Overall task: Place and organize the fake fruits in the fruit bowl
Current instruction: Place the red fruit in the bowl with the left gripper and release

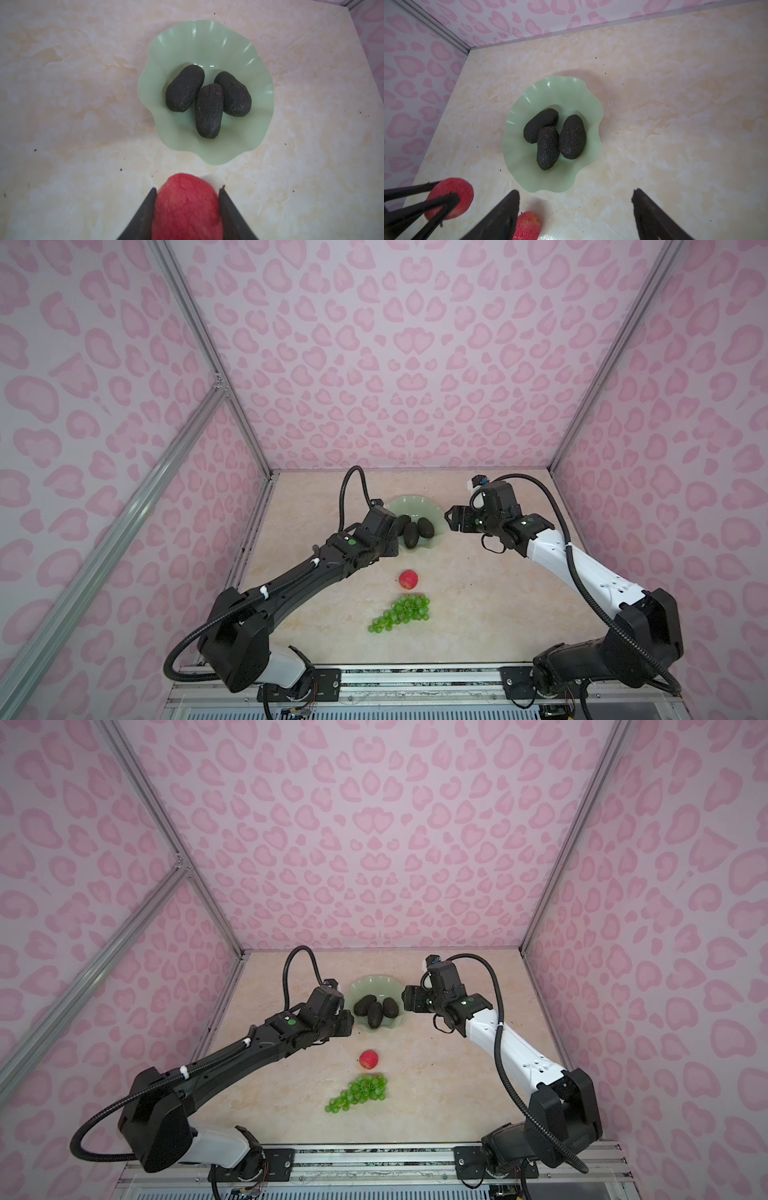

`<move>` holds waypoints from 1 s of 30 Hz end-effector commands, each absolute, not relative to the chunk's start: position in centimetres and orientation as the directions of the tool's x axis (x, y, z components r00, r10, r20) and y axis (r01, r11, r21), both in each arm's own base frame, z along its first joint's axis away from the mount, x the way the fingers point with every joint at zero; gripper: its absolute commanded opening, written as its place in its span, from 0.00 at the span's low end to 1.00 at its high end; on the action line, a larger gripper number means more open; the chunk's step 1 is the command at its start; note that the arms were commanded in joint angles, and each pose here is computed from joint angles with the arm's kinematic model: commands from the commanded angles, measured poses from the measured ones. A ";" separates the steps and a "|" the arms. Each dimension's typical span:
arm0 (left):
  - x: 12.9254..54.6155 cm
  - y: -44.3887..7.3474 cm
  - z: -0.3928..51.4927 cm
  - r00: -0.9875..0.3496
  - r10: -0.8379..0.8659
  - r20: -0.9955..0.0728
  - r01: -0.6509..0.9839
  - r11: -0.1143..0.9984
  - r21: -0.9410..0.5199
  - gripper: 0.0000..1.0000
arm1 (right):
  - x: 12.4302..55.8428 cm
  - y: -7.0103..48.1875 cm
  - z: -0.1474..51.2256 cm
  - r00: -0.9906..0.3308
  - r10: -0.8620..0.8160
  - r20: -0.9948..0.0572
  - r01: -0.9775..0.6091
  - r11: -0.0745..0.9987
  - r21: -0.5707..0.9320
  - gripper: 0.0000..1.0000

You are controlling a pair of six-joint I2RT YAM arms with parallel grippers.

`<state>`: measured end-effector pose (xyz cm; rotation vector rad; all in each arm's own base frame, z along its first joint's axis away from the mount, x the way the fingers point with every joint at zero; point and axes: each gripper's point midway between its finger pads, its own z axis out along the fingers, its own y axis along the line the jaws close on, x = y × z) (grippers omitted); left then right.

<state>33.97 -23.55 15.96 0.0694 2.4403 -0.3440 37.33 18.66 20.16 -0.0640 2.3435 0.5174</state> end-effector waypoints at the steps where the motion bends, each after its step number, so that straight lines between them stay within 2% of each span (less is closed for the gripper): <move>1: 36.2 -25.5 15.7 -0.773 0.036 -0.633 0.212 0.956 -0.204 0.43 | 36.9 18.6 19.6 -0.747 0.105 -0.656 -0.185 0.915 0.358 0.85; 6: 39.0 -27.8 13.3 -0.799 0.066 -0.598 0.228 0.953 -0.199 0.43 | 36.4 18.3 19.2 -0.752 0.105 -0.651 -0.178 0.918 0.354 0.85; 11: 40.1 -27.9 10.3 -0.831 0.072 -0.552 0.202 0.963 -0.178 0.44 | 36.4 18.3 19.3 -0.753 0.105 -0.649 -0.179 0.917 0.357 0.85; 16: 40.5 -28.0 8.4 -0.846 0.071 -0.528 0.185 0.969 -0.165 0.51 | 36.7 18.6 18.9 -0.761 0.096 -0.642 -0.185 0.916 0.357 0.85; 20: 40.8 -28.5 8.8 -0.846 0.069 -0.529 0.192 0.965 -0.181 0.61 | 36.8 18.5 19.2 -0.758 0.089 -0.646 -0.190 0.918 0.348 0.85; 25: 40.7 -28.5 10.3 -0.835 0.064 -0.546 0.201 0.960 -0.195 0.66 | 36.8 18.5 19.4 -0.758 0.083 -0.647 -0.192 0.919 0.344 0.85; 30: 40.5 -27.8 15.5 -0.775 0.032 -0.631 0.214 0.953 -0.214 0.70 | 35.9 18.9 18.6 -0.783 0.070 -0.618 -0.202 0.911 0.360 0.84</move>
